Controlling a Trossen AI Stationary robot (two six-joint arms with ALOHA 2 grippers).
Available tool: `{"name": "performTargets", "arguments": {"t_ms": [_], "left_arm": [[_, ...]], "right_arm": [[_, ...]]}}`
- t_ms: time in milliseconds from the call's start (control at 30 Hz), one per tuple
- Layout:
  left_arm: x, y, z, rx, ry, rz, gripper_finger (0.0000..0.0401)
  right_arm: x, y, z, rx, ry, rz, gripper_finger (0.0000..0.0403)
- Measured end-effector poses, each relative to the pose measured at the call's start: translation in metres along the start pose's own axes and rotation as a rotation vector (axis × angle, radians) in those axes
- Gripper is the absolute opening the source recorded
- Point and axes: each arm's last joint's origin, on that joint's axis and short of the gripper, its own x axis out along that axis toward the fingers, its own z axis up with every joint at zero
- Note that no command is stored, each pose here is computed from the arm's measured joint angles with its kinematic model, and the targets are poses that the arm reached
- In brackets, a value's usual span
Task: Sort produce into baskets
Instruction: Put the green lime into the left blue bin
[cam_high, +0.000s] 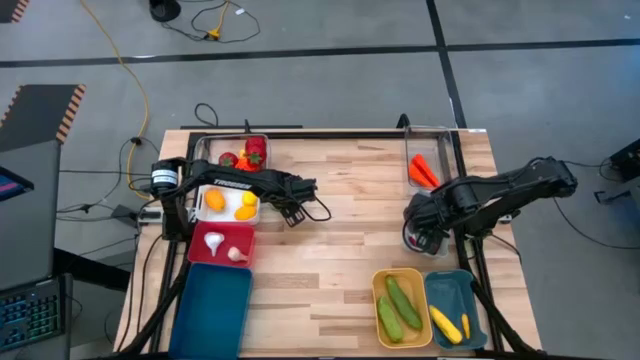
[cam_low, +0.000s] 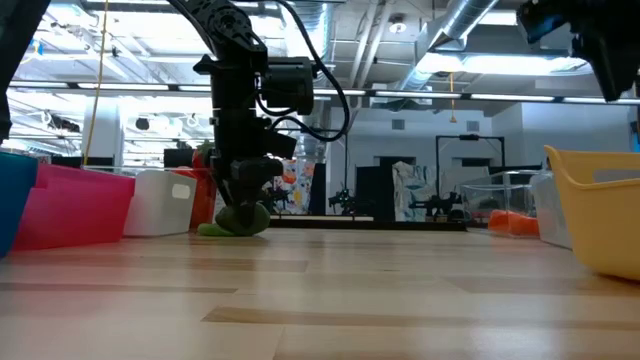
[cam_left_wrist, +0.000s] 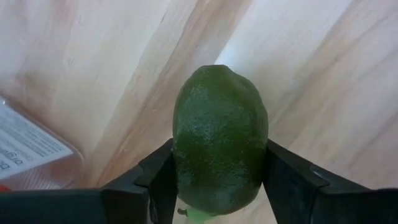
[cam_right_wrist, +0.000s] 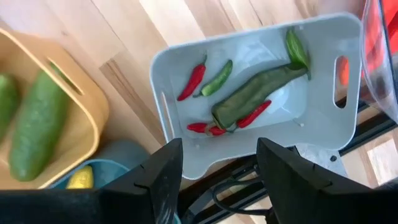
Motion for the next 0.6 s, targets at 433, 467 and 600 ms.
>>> {"name": "performTargets", "arguments": {"t_ms": [433,467,600], "left_arm": [[-0.089,-0.003,0.033,0.212,0.002,-0.049,0.0194],[-0.097,-0.005,0.033,0.229,0.005,-0.049,0.0194],[-0.132,-0.015,0.019,0.312,0.09,-0.066,0.0194]], "right_arm": [[-0.018,0.006,0.013,-0.058,-0.224,0.026,0.0234],[-0.018,0.007,0.013,-0.069,-0.232,0.032,0.0234],[-0.018,0.007,0.014,-0.078,-0.237,0.036,0.0234]]}}
